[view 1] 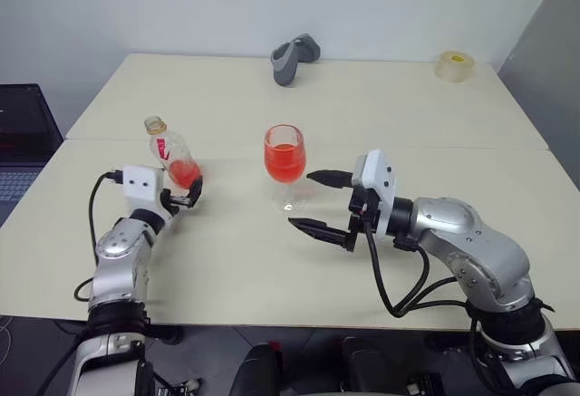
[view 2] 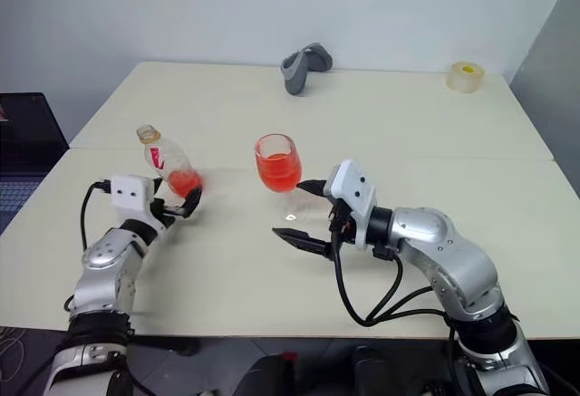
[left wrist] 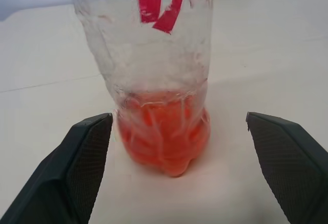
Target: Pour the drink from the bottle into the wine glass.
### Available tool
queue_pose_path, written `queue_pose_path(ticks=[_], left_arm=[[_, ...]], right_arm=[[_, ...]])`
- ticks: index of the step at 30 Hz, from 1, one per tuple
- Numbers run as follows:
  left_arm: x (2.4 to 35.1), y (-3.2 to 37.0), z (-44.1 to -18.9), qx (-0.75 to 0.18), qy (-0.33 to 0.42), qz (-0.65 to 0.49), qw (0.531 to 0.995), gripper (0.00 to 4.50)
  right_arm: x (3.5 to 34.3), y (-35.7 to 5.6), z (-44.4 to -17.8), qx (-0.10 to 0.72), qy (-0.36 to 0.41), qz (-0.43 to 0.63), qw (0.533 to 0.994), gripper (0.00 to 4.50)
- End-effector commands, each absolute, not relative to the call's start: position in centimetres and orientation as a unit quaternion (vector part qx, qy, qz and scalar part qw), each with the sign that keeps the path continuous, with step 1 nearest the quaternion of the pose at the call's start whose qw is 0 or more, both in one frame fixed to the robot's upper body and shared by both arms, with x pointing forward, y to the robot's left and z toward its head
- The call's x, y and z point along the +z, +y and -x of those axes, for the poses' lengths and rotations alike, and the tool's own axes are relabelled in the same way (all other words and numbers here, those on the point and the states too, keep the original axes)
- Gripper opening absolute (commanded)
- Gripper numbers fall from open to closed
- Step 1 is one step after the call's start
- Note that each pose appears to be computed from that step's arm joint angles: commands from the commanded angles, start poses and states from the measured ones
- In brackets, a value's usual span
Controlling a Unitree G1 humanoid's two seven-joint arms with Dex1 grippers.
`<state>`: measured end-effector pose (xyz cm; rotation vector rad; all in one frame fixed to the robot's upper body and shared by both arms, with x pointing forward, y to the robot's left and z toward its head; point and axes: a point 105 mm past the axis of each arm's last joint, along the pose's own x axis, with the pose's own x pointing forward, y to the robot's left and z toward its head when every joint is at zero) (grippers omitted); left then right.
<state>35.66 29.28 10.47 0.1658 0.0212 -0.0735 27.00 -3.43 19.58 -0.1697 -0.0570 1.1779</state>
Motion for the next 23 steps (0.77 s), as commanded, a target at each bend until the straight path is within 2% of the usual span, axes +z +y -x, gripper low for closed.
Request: queue_pose_path(ticks=[1,5,9,15,23], left_arm=[[12.3,30.6,-34.7,0.007,-0.015,-0.086,0.996,4.48],[12.6,30.5,-33.5,0.036,-0.024,-0.090,0.995,4.48],[12.1,29.0,-32.4,0.013,-0.026,-0.100,0.995,4.48],[11.9,28.7,-31.5,0.020,-0.027,-0.085,0.996,4.48],[12.2,28.3,-31.1,0.017,-0.031,-0.077,0.996,4.48]], right_arm=[[20.1,-4.9,-27.1,0.517,-0.041,0.065,0.852,4.50],[18.0,-7.2,-28.0,0.456,-0.025,0.056,0.888,4.50],[16.2,-10.0,-29.5,0.391,-0.023,0.031,0.920,4.50],[16.2,-14.6,-32.7,0.248,-0.078,-0.018,0.965,4.50],[16.3,-16.4,-35.2,0.182,-0.104,-0.016,0.978,4.50]])
